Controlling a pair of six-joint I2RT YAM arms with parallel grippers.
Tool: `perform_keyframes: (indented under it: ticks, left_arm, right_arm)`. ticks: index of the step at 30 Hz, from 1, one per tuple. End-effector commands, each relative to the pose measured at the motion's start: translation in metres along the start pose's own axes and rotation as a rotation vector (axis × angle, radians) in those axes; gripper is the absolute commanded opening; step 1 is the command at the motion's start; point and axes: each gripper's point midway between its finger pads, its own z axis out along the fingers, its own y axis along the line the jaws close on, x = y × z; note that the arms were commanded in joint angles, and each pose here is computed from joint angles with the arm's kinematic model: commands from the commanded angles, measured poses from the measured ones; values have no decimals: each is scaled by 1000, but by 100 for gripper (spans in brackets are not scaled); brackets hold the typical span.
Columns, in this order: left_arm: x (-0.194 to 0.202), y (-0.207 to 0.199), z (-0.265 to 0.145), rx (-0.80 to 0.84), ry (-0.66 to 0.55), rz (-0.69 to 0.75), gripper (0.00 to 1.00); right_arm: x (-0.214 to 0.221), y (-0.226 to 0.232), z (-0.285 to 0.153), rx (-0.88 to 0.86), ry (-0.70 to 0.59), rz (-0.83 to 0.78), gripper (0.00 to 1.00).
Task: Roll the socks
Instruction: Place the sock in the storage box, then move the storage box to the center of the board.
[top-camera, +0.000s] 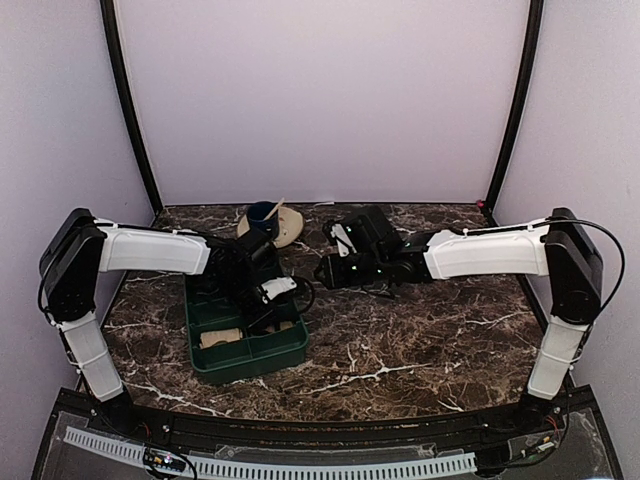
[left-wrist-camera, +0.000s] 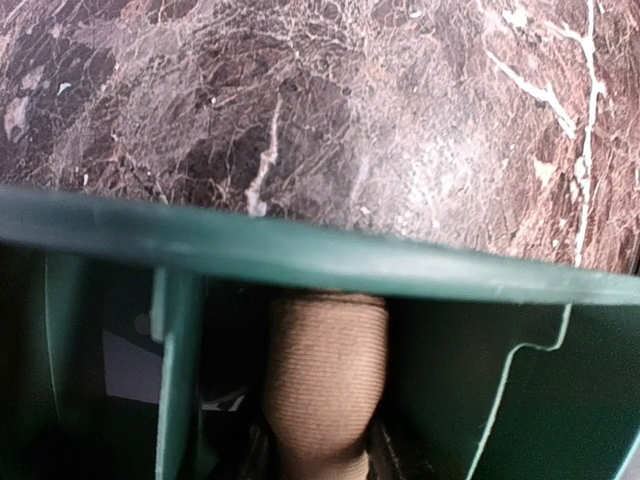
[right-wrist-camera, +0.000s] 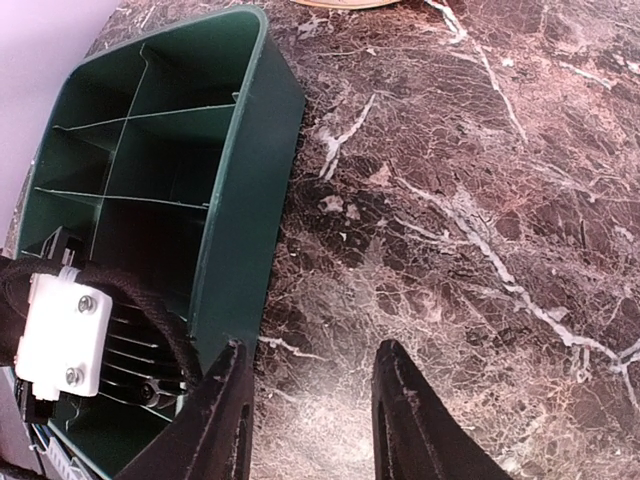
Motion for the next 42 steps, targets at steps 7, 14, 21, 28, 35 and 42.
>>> perform_keyframes:
  ticks: [7,14,21,28,35,42]
  left_arm:
    - [-2,2,-24,-25,-11,-32,38]
    - [-20,6,-52,-79,-84,-20,40]
    - [-47,12,-105,-203,-233,-5,40]
    - [-55,68,-212,-716,-596,-116,51]
    - [26,136,-307,-1119,-886,-546,61]
    - [109,180,-280,-1094,-842,-919,62]
  right_arm:
    - [-19,4,-4,-11,-49,-10,38]
    - [-20,4,-4,-9,-50,-10,38]
    - [-22,1,-6,6,-61,-22,38]
    - [-28,-17,-9,83,-79,-54,39]
    - [-47,-58,-27,205,-137,-72,40]
    - [-60,-89,-46,272,-195,-58,41]
